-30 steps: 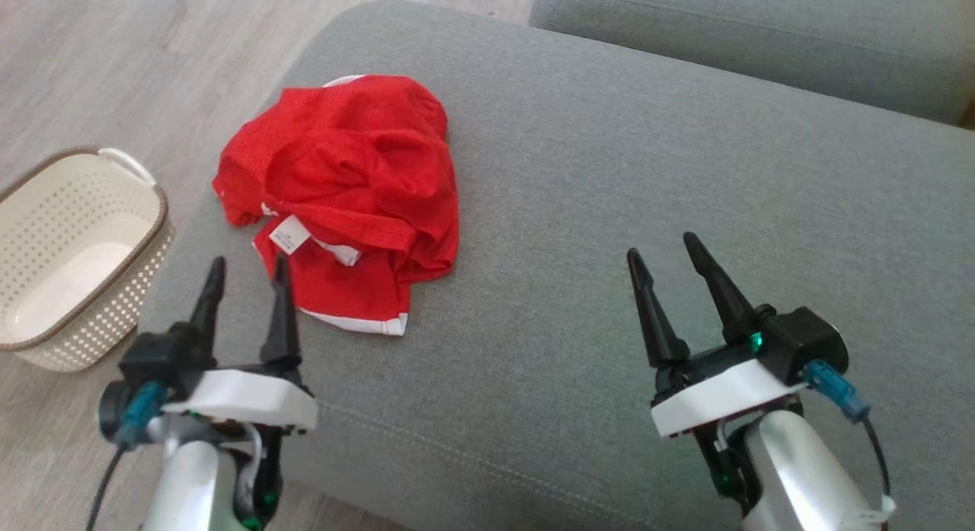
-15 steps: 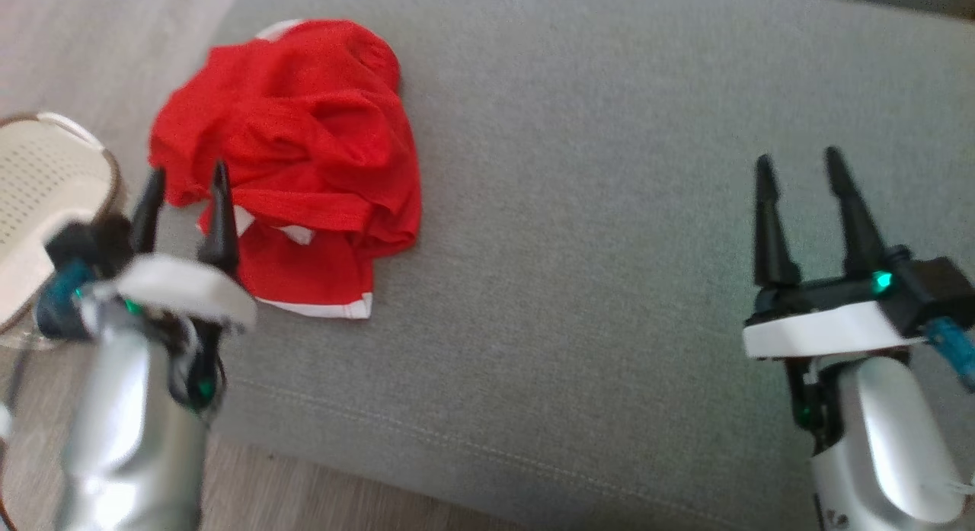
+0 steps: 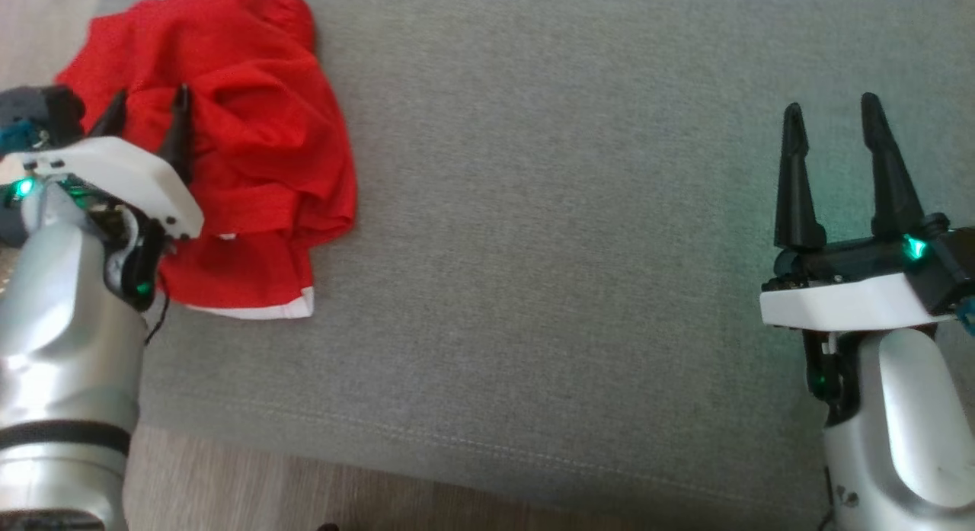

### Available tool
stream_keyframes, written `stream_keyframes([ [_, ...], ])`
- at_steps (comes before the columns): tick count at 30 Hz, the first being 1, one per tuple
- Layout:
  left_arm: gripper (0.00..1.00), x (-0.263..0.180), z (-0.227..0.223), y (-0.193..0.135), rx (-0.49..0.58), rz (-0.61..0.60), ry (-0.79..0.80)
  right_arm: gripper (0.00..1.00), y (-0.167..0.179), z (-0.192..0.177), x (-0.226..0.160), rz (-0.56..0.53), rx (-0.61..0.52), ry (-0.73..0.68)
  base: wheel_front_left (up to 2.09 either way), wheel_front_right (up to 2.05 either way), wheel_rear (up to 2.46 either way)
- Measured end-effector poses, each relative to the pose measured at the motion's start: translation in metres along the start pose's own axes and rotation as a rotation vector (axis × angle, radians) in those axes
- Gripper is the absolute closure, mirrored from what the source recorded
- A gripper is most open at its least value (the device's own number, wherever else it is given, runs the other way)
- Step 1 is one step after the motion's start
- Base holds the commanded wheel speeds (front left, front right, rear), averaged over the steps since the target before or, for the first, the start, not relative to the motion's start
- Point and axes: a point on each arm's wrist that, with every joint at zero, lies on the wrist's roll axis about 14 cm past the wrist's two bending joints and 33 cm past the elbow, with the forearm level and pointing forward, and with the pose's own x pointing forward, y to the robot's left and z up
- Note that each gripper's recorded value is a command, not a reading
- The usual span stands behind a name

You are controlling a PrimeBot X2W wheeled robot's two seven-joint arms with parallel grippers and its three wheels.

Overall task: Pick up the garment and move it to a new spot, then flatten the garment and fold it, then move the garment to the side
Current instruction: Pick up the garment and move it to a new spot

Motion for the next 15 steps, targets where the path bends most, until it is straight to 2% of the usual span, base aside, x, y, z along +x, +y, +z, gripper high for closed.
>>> stream_keyframes([
  [4, 0.00, 0.012, -0.022, -0.009, 0.036, -0.029, 0.116, 0.00, -0.006, -0.008, -0.004, -0.014, -0.001, 0.023, 0.00, 0.00, 0.00],
  [5, 0.20, 0.014, -0.027, -0.013, 0.037, -0.040, 0.138, 0.00, -0.008, -0.009, -0.005, -0.017, -0.002, 0.025, 0.00, 0.00, 0.00],
  [6, 0.86, 0.015, -0.031, -0.016, 0.035, -0.049, 0.150, 0.00, -0.009, -0.009, -0.006, -0.019, -0.003, 0.027, 0.00, 0.00, 0.00],
  [7, 1.00, 0.015, -0.032, -0.019, 0.034, -0.057, 0.156, 0.00, -0.009, -0.009, -0.006, -0.021, -0.004, 0.028, 0.00, 0.00, 0.00],
  [10, 1.00, 0.013, -0.027, -0.019, 0.037, -0.067, 0.130, 0.00, -0.009, -0.006, -0.007, -0.021, -0.008, 0.025, 0.00, 0.00, 0.00],
  [15, 1.00, 0.006, 0.004, -0.012, -0.010, -0.052, -0.014, 0.00, -0.003, 0.002, -0.009, -0.011, 0.000, 0.013, 0.00, 0.00, 0.00],
])
